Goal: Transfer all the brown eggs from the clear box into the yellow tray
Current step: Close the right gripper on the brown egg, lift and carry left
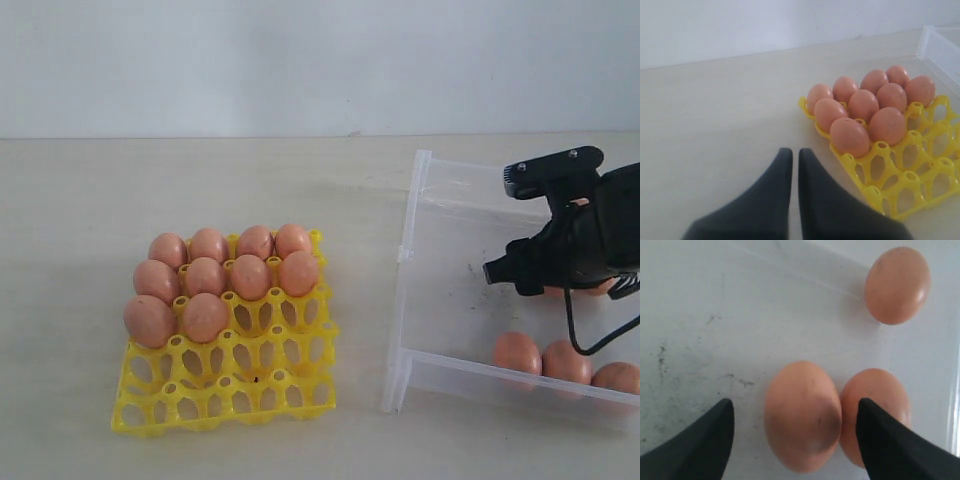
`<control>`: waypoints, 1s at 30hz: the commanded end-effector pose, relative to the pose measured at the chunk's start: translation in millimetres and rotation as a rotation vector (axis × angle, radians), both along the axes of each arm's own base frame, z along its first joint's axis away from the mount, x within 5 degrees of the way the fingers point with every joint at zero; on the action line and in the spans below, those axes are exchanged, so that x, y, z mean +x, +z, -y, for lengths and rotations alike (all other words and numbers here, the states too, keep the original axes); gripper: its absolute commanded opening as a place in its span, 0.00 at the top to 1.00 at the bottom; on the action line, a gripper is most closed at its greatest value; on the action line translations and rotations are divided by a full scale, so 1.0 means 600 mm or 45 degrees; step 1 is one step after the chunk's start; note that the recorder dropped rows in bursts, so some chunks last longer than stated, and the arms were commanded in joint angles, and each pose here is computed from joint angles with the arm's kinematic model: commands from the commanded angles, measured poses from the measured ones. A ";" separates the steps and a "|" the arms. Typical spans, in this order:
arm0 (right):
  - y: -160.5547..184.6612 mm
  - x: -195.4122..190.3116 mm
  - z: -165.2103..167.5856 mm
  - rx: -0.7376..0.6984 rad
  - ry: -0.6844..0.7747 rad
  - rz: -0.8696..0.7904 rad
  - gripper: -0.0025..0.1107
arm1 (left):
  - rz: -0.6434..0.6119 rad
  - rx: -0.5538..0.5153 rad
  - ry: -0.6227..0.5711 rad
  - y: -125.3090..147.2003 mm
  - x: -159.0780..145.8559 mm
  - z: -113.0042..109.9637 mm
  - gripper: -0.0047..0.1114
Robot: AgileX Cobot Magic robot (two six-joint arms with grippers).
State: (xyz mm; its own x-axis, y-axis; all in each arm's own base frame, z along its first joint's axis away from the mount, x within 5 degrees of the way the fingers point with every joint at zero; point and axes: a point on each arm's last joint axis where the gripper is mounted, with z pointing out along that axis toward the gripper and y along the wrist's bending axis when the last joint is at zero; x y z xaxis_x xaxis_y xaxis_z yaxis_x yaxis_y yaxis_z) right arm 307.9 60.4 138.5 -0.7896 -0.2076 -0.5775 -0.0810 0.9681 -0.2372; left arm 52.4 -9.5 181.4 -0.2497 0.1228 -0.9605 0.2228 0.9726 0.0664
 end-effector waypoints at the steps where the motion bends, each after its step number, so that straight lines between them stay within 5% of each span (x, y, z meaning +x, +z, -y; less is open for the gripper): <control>1: -0.001 0.005 0.001 0.004 -0.004 0.001 0.46 | 0.003 -0.008 -0.003 -0.001 0.000 0.000 0.92; 19: -0.020 0.031 -0.004 -0.004 -0.045 -0.012 0.47 | 0.003 -0.008 -0.003 -0.001 0.000 0.000 0.92; 22: -0.021 0.031 -0.003 -0.001 -0.054 -0.012 0.59 | 0.003 -0.008 -0.003 -0.001 0.000 0.000 0.92; 27: -0.021 0.031 -0.003 -0.001 -0.054 -0.012 0.96 | 0.003 -0.008 -0.003 -0.001 0.000 0.000 0.92; 30: -0.021 0.031 -0.003 -0.011 -0.044 -0.014 0.98 | 0.003 -0.008 -0.003 -0.001 0.000 0.000 0.92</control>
